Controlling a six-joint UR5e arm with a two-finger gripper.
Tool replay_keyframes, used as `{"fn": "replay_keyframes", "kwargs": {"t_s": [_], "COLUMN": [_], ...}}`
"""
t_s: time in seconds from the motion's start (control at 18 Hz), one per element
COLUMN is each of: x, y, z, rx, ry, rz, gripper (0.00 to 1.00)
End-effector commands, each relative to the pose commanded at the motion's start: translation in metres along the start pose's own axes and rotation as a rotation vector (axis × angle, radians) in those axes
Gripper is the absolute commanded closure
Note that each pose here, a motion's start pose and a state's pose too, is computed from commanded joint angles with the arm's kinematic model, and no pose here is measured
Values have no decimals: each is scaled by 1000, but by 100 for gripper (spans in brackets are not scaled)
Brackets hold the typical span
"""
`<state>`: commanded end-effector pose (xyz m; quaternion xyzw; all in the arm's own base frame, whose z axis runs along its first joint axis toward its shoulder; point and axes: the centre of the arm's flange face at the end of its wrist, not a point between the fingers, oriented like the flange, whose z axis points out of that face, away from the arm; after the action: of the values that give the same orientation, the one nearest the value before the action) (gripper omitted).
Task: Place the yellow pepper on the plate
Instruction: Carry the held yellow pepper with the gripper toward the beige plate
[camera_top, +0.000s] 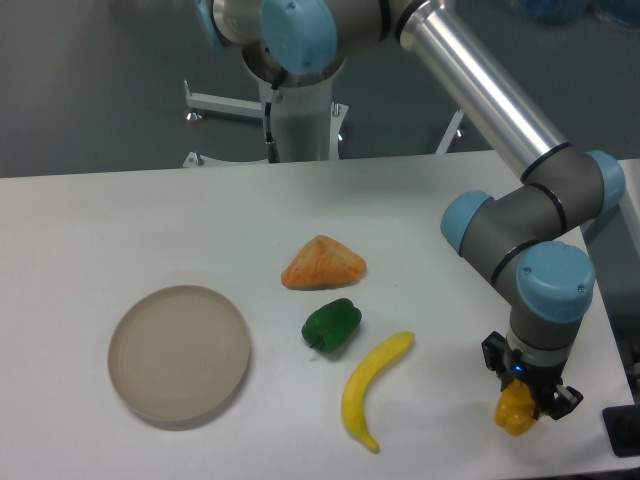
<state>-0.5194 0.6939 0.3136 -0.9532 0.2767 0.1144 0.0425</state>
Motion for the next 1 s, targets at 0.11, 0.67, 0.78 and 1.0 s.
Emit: {"fn": "replay_keyframes", "kwargs": {"t_s": [0.11, 0.67, 0.78, 1.0], "x": [3, 69, 96, 147], "y": [-1, -31, -44, -96], "z": [4, -55, -69, -90], "rx": [-2, -31, -50, -78], "ry": [9, 92, 143, 194], "rz": [0, -121, -167, -267], "gripper": [62, 62, 63, 63]}}
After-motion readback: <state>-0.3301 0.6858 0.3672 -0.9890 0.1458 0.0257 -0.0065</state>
